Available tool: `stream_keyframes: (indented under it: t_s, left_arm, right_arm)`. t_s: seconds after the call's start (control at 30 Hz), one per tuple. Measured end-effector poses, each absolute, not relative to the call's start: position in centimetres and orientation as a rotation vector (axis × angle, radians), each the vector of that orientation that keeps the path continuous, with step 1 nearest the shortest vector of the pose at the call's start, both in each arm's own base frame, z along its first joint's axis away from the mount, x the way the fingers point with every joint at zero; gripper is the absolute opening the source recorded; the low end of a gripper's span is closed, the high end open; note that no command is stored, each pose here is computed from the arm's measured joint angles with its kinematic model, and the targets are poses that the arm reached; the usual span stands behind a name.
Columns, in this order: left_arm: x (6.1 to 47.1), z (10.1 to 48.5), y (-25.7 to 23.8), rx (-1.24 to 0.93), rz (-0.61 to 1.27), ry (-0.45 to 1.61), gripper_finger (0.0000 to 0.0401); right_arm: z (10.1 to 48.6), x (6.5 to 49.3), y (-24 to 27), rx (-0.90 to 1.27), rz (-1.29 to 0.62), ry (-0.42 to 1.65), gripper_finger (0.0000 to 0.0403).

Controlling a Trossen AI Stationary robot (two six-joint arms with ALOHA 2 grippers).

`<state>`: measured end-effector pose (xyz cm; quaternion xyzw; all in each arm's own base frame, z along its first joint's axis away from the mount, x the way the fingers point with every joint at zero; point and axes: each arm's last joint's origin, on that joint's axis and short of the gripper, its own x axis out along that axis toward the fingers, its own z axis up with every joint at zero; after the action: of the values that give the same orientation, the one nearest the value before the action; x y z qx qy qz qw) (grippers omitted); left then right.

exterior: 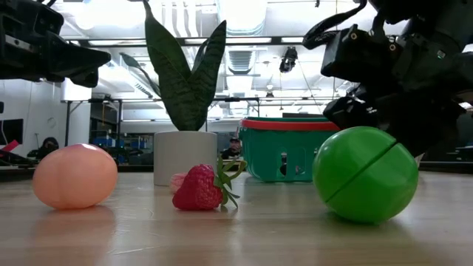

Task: Build produce basket
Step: Put the raspberry into the basket

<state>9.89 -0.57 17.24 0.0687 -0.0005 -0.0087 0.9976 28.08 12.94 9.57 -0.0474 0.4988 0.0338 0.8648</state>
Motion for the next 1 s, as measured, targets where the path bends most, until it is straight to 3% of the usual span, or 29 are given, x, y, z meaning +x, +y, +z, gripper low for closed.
stream_keyframes:
  t_s: [0.23, 0.7, 1.0]
  left_arm:
    - [9.90, 17.23, -0.57, 0.138, -0.017, 0.000, 0.0000]
    - [9.89, 17.24, -0.57, 0.138, -0.017, -0.001, 0.0000]
    - [9.90, 17.23, -0.57, 0.138, -0.017, 0.000, 0.0000]
  right_arm:
    - [9.59, 28.09, 12.95, -0.092, 0.067, 1.043, 0.0180]
    - [9.64, 28.07, 12.96, -0.096, 0.077, 1.045, 0.0079]
    - [9.63, 28.02, 12.95, -0.095, 0.080, 1.052, 0.0094]
